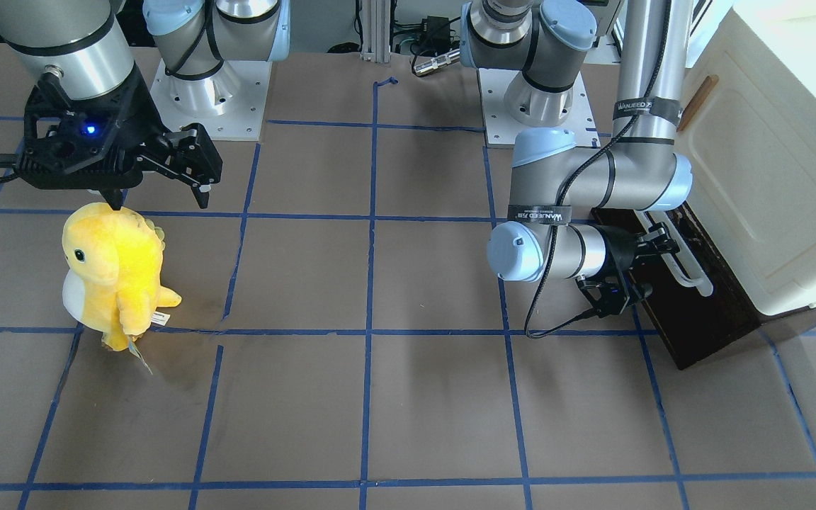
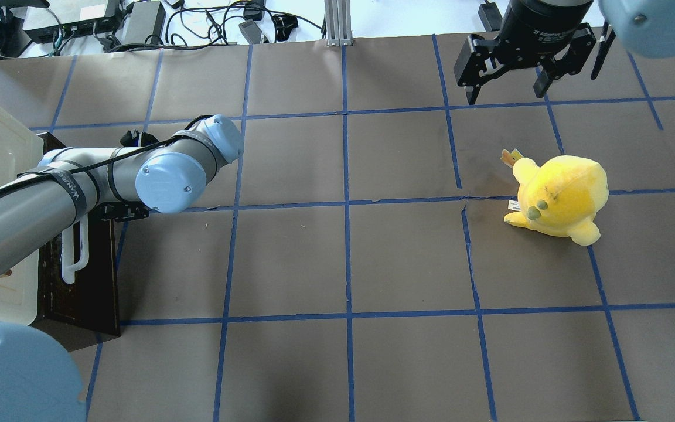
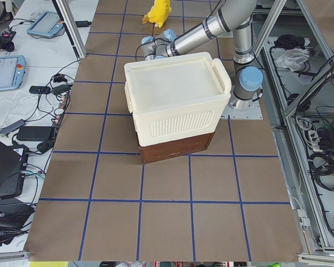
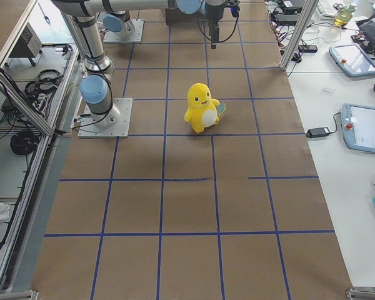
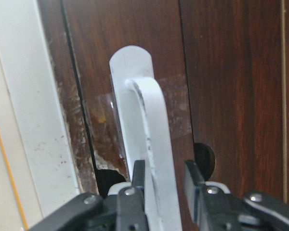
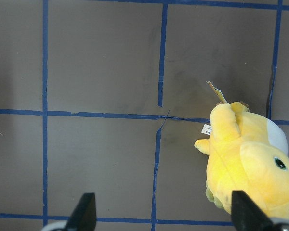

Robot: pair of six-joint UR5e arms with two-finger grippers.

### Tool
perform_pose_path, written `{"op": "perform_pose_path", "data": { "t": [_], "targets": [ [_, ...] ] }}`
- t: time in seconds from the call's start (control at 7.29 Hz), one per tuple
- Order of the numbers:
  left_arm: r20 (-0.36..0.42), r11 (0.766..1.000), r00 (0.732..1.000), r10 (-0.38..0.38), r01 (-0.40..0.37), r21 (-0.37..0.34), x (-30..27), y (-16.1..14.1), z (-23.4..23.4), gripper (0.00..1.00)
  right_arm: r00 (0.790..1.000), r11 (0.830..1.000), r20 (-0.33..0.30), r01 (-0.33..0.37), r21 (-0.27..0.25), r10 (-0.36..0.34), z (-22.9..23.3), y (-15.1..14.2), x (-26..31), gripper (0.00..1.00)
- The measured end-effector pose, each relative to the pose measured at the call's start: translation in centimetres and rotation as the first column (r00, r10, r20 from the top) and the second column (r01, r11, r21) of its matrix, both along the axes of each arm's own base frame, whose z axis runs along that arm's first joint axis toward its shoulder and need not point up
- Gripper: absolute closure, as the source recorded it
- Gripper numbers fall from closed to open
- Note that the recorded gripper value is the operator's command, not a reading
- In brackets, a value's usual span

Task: Pull drawer sideways
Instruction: 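Hold the white handle firmly with the closed left gripper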

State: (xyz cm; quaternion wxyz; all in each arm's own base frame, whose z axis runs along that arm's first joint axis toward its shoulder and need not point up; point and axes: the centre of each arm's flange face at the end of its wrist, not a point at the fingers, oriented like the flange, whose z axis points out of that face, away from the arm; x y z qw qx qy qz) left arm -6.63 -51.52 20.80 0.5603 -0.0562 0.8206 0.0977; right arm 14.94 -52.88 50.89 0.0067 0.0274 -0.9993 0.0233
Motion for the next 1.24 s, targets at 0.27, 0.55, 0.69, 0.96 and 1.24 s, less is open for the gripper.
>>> {"op": "perform_pose_path", "data": {
  "t": [0.27,0.55,0.69,0.96,1.24],
  "targets": [
    [0.000,1.000,1.000,0.000,0.000,0.001,-0.01,-0.05,-0.04,0.65,1.000,1.000,0.000,0.000,0.000,0.000,0.00,0.00,0.00,0.00],
    [-0.003,1.000,1.000,-0.002,0.002,0.007,-0.01,-0.10,0.03,0.67,1.000,1.000,0.000,0.000,0.000,0.000,0.00,0.00,0.00,0.00],
    [-0.005,1.000,1.000,-0.004,0.004,0.010,-0.01,-0.12,0.08,0.69,1.000,1.000,0.000,0.000,0.000,0.000,0.00,0.00,0.00,0.00],
    [-0.006,1.000,1.000,-0.005,0.005,0.011,-0.02,-0.12,0.15,0.72,1.000,1.000,0.000,0.000,0.000,0.000,0.00,0.00,0.00,0.00],
    [-0.007,1.000,1.000,-0.006,0.006,0.012,-0.02,-0.16,0.22,0.76,1.000,1.000,0.000,0.000,0.000,0.000,0.00,0.00,0.00,0.00]
  ]
}}
